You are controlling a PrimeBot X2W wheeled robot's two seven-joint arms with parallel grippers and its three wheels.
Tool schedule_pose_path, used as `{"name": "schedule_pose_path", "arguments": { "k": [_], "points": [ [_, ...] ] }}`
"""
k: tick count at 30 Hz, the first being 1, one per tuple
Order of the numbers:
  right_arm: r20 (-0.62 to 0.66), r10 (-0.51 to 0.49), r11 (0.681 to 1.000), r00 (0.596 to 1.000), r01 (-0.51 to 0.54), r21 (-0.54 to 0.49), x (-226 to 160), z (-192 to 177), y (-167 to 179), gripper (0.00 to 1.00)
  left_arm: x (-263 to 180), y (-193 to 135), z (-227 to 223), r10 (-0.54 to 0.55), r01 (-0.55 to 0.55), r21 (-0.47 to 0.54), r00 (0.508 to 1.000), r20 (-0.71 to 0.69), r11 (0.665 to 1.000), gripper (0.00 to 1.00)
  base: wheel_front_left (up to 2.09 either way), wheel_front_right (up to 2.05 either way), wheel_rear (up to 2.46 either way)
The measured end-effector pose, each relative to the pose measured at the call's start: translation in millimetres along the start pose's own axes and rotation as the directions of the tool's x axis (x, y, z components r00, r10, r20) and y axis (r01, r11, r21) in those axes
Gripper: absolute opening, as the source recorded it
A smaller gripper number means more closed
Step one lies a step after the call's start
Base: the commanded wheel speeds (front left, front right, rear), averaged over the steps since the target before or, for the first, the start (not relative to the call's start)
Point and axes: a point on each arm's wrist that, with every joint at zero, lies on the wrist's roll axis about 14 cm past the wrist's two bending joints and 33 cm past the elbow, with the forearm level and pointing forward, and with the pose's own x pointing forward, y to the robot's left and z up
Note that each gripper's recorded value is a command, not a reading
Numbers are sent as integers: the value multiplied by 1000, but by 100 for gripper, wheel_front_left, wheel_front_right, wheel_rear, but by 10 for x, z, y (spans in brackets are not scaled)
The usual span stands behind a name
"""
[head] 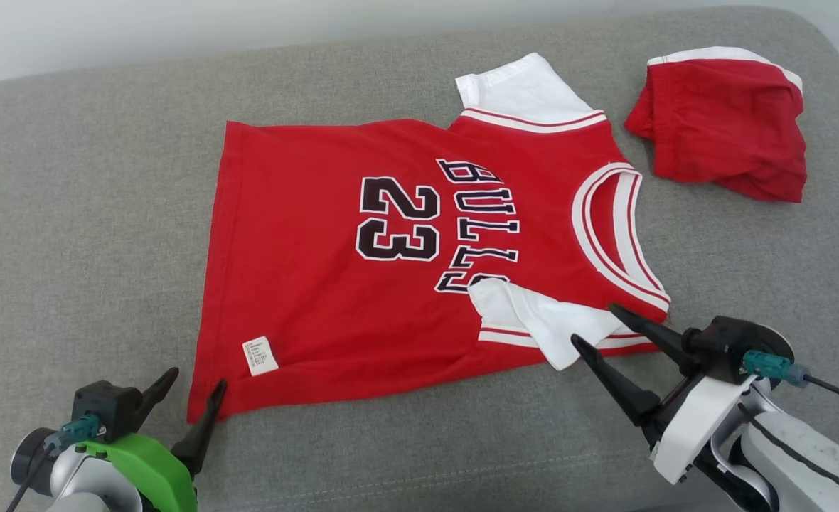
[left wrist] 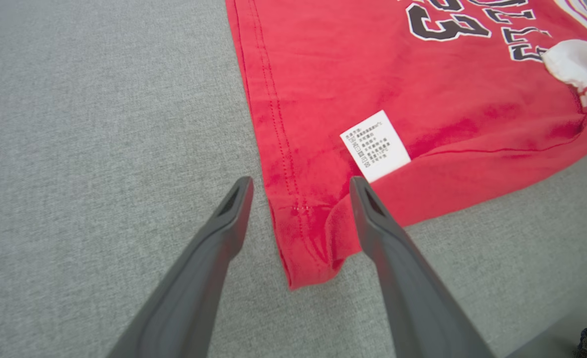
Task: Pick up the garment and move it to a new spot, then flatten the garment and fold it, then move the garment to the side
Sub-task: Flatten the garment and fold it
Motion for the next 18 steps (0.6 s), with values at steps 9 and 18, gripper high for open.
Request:
{"name": "schedule_pose_path", "arguments": {
  "k": [9, 18],
  "points": [
    [-83, 67, 998, 994, -68, -16, -44, -268, 198, 100, -17, 4, -72, 19, -19, -4, 1000, -16, 1000, 100, 0, 0, 0],
    [-178, 83, 975, 980, -117, -190, -77, -481, 107, 100, -2, -59, -77, 20, -20, -42, 1000, -6, 999, 100, 0, 0, 0]
  ]
}}
